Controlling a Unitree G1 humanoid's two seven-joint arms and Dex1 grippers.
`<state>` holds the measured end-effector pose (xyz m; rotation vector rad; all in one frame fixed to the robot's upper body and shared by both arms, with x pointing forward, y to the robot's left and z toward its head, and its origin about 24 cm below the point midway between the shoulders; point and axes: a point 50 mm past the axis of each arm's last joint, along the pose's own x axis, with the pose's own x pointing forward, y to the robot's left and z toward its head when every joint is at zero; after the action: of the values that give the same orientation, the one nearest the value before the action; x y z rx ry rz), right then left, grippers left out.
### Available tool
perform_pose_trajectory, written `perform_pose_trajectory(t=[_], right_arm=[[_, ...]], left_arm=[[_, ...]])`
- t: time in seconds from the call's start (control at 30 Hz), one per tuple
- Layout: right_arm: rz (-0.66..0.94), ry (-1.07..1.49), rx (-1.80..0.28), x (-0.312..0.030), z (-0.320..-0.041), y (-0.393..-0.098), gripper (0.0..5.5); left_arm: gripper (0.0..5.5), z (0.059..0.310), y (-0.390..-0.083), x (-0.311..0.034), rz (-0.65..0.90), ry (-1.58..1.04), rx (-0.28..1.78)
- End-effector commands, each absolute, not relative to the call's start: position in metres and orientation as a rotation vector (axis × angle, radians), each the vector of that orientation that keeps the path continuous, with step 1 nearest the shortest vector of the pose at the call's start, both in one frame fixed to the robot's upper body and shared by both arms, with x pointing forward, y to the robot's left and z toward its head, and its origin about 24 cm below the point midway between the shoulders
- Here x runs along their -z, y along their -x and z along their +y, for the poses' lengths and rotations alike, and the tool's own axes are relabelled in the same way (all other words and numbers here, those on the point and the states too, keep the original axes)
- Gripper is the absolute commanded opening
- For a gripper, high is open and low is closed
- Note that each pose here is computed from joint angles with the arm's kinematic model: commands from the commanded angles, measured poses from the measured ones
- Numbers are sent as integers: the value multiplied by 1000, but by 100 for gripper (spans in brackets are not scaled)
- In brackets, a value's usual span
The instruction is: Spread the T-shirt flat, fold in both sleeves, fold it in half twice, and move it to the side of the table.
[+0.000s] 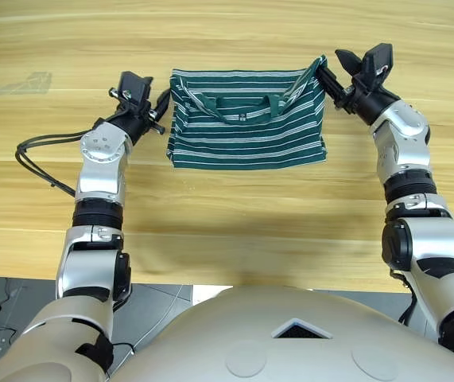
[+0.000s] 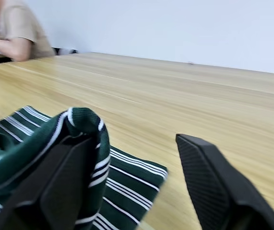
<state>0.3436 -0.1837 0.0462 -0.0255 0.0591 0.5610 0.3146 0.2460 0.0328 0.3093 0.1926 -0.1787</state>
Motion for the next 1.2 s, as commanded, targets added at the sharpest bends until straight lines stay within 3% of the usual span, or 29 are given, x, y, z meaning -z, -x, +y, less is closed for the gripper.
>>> perform_pose_trajectory(t=[0.03,0.33,0.53,0.8,1.03,1.2], right_arm=[[48,53,-467,-48,-200,-346,381],[92,142,-409,-31,-202,-337,540],[118,161,-387,-25,-202,-335,540],[117,184,-385,-21,-198,-333,540],[-11,598,-631,-61,-165,-355,540],[56,949,-713,-74,-161,-372,540]], left_arm=[[290,262,-314,-34,141,-250,24],[437,247,-304,-30,66,-170,64],[535,238,-302,-27,54,-145,80],[538,228,-297,-23,43,-117,99],[538,222,-294,-44,-59,-178,133],[538,219,-288,-80,-180,-211,147]])
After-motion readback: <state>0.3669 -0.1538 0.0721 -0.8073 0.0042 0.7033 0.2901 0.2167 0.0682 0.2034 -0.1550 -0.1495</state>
